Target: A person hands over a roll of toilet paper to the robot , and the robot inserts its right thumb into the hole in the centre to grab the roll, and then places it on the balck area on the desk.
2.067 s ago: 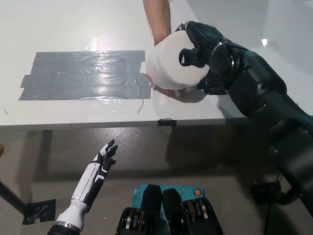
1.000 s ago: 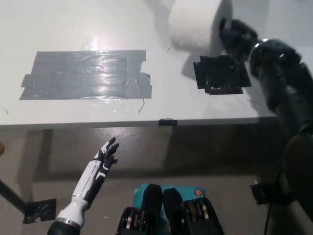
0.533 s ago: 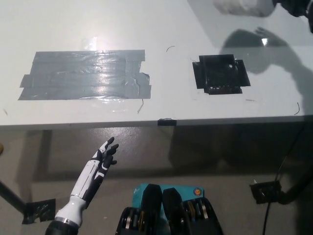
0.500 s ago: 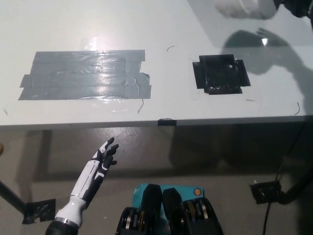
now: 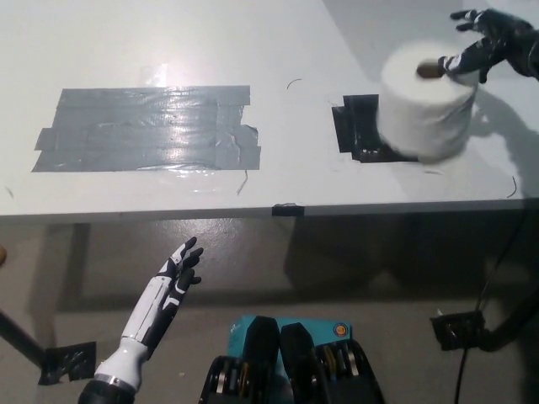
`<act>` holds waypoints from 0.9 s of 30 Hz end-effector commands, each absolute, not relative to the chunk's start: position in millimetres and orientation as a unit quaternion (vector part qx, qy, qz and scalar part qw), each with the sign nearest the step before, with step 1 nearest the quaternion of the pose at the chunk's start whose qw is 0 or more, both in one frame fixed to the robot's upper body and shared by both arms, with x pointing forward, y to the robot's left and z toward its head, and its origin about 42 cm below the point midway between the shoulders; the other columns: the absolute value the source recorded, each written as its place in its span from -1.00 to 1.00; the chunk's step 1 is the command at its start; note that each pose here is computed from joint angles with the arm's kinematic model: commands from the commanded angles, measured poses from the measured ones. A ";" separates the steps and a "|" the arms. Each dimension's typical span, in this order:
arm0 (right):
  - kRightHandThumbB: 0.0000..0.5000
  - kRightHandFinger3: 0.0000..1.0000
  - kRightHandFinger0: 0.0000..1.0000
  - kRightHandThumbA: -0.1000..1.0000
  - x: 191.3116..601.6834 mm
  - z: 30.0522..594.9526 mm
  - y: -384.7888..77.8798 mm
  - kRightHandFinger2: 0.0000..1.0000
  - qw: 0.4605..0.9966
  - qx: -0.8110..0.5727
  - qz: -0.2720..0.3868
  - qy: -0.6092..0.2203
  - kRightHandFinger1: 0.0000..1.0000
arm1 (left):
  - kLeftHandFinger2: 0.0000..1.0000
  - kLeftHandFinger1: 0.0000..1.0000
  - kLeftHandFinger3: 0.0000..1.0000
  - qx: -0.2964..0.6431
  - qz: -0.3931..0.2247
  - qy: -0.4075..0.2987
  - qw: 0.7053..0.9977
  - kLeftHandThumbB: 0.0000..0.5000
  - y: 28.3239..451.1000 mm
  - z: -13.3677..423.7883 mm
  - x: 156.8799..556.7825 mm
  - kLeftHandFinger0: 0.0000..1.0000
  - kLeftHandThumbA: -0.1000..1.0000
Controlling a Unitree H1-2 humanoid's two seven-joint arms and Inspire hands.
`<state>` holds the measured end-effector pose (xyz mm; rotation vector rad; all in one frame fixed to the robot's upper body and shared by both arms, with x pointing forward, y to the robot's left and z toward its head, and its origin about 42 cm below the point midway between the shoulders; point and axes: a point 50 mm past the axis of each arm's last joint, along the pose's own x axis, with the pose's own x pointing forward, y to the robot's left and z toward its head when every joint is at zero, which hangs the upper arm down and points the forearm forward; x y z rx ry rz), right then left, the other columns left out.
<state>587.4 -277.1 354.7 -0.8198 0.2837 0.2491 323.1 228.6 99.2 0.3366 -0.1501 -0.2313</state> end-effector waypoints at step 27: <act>0.69 1.00 1.00 0.58 593.1 393.2 -264.3 1.00 0.921 -0.374 0.104 -0.026 1.00 | 0.89 0.90 1.00 0.180 -0.123 -0.111 0.970 -0.92 228.8 114.6 330.3 0.73 1.00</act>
